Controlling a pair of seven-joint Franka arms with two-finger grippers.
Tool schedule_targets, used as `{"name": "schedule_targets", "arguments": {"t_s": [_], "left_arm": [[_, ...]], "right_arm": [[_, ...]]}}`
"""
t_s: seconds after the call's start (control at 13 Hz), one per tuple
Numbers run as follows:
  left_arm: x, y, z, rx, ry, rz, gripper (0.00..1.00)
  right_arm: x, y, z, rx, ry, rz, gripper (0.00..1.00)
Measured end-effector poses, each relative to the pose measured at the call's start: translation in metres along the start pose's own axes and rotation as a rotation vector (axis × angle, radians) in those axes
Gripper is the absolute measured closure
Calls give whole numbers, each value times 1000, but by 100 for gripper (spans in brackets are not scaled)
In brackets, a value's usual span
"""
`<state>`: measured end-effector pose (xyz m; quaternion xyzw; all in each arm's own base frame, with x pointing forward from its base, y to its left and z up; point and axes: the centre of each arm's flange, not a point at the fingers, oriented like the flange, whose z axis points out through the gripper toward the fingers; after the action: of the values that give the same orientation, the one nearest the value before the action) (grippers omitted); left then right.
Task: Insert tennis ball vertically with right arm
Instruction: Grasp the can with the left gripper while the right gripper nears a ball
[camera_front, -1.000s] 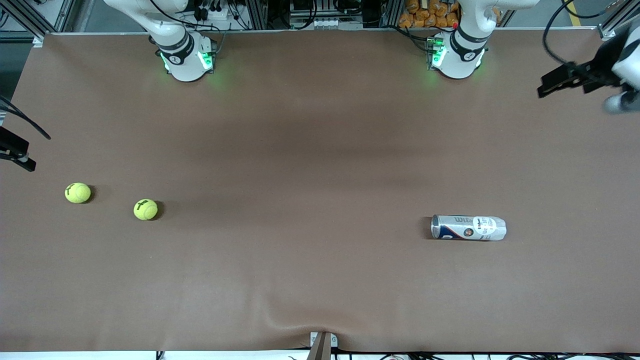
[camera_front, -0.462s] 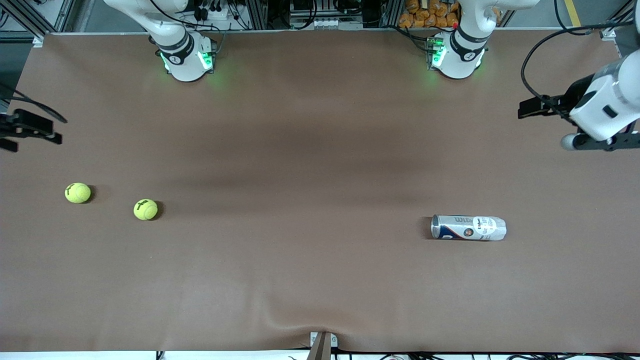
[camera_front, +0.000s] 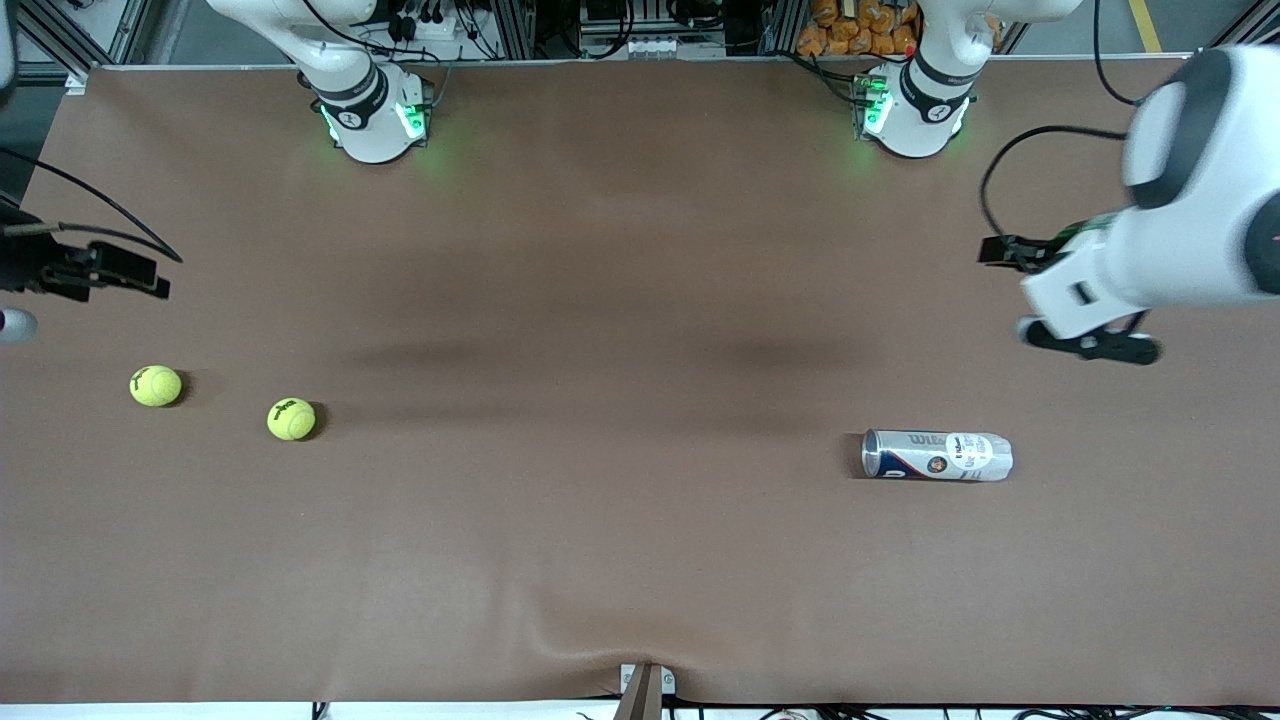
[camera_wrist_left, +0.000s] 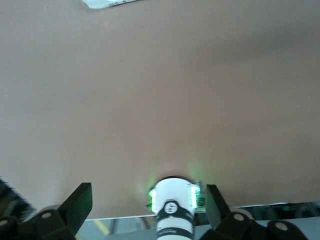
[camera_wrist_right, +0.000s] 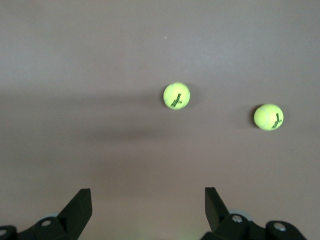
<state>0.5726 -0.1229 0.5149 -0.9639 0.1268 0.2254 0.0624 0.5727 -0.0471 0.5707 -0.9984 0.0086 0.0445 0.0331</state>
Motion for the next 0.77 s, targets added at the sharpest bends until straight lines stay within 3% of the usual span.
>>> {"name": "schedule_targets", "arguments": {"t_s": [0.15, 0.38, 0.77], "left_arm": [[14, 30, 11, 103, -31, 85, 0], [41, 47, 33, 231, -75, 245, 0], [96, 49, 79, 282, -106, 495, 0]], "right_arm": [[-5, 10, 39, -1, 25, 19, 0], [-7, 20, 84, 0, 13, 38, 0], [7, 22, 103, -5, 46, 37, 0]]}}
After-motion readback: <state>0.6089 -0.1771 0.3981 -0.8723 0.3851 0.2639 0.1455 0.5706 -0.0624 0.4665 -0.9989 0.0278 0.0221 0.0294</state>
